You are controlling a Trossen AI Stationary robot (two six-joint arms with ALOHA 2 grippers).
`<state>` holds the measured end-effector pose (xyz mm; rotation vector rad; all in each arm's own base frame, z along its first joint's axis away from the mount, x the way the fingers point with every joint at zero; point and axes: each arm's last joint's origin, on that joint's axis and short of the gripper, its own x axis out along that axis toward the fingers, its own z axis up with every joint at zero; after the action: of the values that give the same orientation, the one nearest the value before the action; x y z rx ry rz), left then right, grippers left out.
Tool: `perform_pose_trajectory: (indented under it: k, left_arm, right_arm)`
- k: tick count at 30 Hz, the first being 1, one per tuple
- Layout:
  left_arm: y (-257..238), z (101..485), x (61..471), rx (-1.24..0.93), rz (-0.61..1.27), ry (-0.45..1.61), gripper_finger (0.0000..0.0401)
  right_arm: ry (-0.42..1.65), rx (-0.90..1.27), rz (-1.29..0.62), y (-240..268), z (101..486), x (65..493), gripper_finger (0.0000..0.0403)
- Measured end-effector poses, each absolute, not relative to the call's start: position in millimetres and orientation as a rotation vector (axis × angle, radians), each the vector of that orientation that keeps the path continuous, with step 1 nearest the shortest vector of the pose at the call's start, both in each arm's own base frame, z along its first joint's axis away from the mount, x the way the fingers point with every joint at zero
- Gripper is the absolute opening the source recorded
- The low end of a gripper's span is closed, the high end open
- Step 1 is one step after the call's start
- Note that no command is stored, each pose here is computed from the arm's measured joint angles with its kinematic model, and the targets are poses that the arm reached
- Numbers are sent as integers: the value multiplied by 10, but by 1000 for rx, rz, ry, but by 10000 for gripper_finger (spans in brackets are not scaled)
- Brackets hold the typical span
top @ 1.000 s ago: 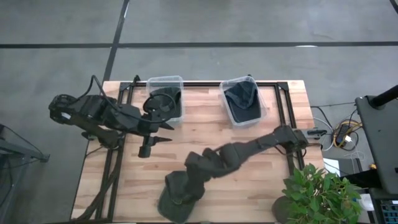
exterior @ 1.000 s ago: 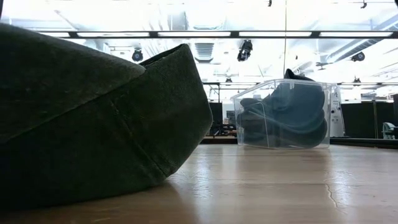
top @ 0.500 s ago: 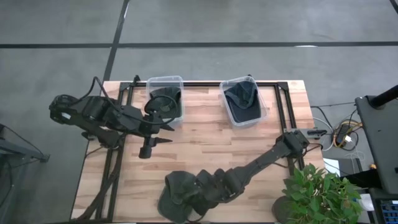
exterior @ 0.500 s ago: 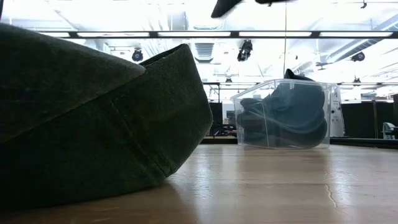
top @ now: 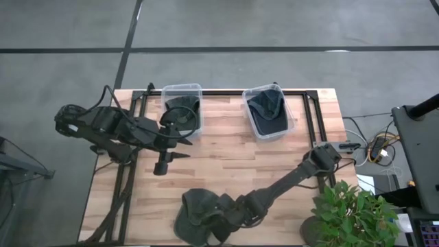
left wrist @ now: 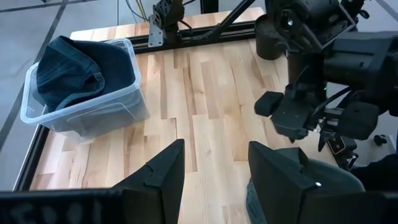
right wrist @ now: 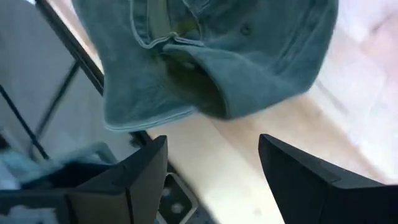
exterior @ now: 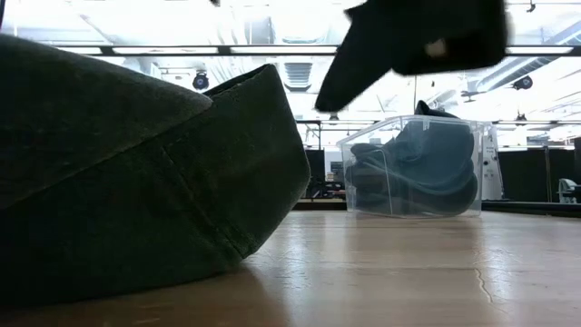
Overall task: Pick & Place hat
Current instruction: Put the green cap into the left transparent bin
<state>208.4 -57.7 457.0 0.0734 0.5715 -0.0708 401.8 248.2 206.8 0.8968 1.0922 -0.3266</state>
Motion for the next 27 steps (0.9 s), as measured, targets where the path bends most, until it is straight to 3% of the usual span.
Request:
perform_pose_trajectory:
  k: [9,12,27]
  left_arm:
    - [-578,4571,2083,75,-72,571,170]
    - [-578,4571,2083,75,-72,571,170]
    - [-579,4569,2087,79,-72,571,170]
  right_arm:
    - [1123,336,-6,2632,2029,3884,233]
    - [1142,181,10,2607,2009,3839,225]
    - [956,-171,43,2580,2005,3936,210]
